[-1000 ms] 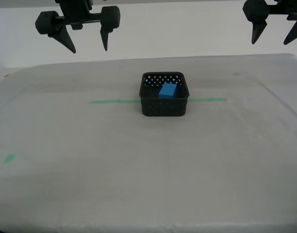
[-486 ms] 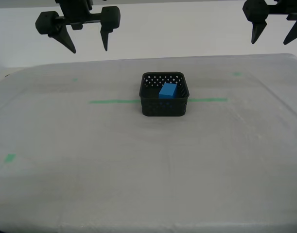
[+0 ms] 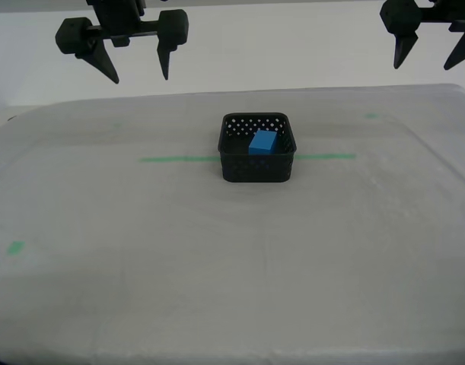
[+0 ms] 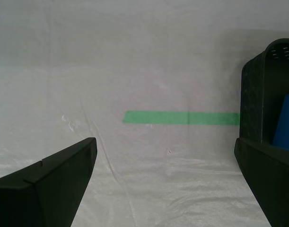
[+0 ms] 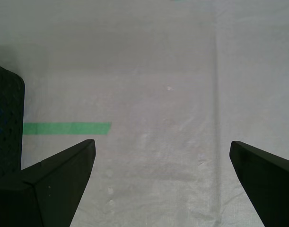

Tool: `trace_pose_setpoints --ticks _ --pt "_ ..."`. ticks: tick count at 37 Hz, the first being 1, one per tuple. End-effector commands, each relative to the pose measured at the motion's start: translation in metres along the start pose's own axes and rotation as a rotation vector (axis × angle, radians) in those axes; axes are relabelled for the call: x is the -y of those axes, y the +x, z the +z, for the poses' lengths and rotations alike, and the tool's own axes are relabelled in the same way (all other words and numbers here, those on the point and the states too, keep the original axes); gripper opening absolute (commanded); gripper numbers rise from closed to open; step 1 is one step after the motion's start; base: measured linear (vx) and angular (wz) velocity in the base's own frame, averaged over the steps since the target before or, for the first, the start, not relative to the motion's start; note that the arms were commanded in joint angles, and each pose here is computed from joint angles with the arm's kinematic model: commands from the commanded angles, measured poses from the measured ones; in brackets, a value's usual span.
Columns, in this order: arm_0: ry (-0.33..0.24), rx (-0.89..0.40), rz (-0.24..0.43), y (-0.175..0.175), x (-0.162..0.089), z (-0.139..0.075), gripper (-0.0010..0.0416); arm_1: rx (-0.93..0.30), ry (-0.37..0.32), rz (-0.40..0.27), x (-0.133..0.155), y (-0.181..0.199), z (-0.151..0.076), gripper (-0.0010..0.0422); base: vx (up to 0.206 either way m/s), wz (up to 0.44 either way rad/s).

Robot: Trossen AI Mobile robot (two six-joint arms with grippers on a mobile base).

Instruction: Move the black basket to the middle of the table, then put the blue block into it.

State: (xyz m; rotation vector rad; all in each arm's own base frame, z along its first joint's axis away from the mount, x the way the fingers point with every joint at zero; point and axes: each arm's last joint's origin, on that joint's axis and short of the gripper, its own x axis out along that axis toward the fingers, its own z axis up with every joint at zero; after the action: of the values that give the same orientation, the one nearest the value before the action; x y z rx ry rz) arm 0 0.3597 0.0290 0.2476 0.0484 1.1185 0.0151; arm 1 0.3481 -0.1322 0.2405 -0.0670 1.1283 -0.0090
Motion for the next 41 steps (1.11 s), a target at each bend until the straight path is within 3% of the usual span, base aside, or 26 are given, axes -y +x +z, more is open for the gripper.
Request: trace_pose_setpoints --ticks 1,41 --pt "0.000 0.000 0.001 -0.0002 0.0000 0.0001 0.0399 0.002 0.002 0.001 0.0000 -0.0004 0.0002 0.0400 0.000 0.000" --pt "0.000 0.001 0.001 -0.0002 0.0000 0.0001 0.0398 0.004 0.002 0.001 0.0000 -0.0004 0.0003 0.0400 0.000 0.000"
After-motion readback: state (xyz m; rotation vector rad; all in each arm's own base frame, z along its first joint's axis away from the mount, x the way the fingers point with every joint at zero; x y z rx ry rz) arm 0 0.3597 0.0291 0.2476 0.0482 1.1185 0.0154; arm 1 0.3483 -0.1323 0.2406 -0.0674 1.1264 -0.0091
